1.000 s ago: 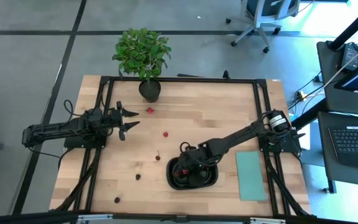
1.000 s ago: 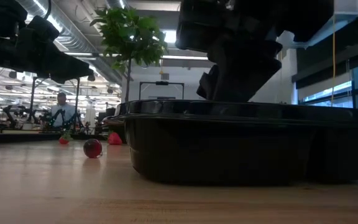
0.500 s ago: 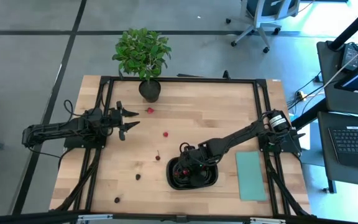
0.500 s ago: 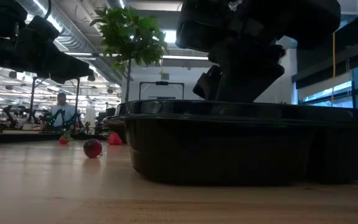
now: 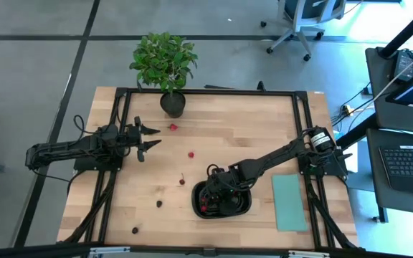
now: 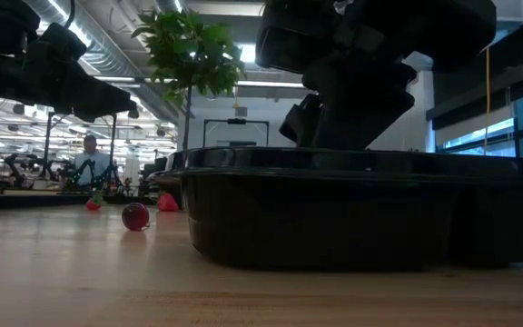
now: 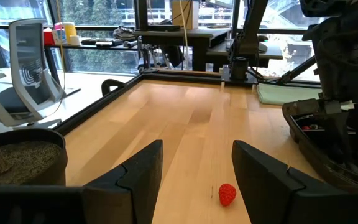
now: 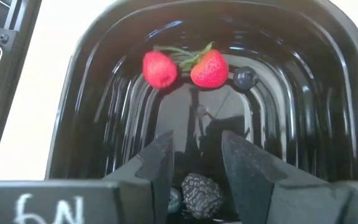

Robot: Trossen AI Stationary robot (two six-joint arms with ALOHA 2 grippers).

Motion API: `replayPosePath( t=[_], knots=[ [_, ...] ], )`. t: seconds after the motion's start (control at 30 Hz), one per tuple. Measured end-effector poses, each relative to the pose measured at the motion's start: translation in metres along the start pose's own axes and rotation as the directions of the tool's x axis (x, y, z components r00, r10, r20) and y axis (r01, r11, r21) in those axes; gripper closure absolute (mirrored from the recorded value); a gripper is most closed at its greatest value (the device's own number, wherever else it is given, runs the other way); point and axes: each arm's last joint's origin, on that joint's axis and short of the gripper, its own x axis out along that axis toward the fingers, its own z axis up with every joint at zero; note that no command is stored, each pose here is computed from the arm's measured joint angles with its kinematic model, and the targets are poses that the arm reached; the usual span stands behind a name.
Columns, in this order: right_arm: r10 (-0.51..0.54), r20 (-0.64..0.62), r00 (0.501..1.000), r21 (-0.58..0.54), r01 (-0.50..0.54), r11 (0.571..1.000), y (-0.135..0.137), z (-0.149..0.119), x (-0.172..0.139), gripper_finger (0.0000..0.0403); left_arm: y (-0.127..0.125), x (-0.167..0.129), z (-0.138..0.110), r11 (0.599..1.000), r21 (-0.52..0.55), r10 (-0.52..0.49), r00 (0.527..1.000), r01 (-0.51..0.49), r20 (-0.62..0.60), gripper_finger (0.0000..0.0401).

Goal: Pick and placing Produce into tupperware
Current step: Put the red cherry into the right side of the black container

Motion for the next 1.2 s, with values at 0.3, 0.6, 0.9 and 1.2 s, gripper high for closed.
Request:
replayPosePath(
  t=[0.3, 0.6, 0.9, 1.2],
  knots=[
    [0.015, 0.098, 0.995, -0.039, -0.012, 0.999, 0.008, 0.025, -0.035, 0.0265, 0.0, 0.0, 0.0, 1.0, 0.0, 0.0, 1.0, 0.0, 0.0, 0.0215],
    [-0.044, 0.261, 0.964, -0.089, 0.069, 0.994, 0.004, 0.023, -0.13, 0.0265, 0.0, 0.0, 0.0, 1.0, 0.002, 0.0, 1.0, 0.0, 0.001, 0.0215],
    [-0.12, 0.4, 0.909, -0.063, 0.157, 0.986, -0.013, -0.052, -0.158, 0.0265, 0.0, 0.0, 0.0, 1.0, 0.002, 0.0, 1.0, 0.0, 0.002, 0.0215],
    [-0.124, 0.634, 0.764, -0.007, 0.166, 0.986, -0.032, -0.131, -0.162, 0.0265, 0.0, 0.0, 0.0, 1.0, 0.001, 0.0, 1.0, 0.0, 0.005, 0.0215]
  ],
)
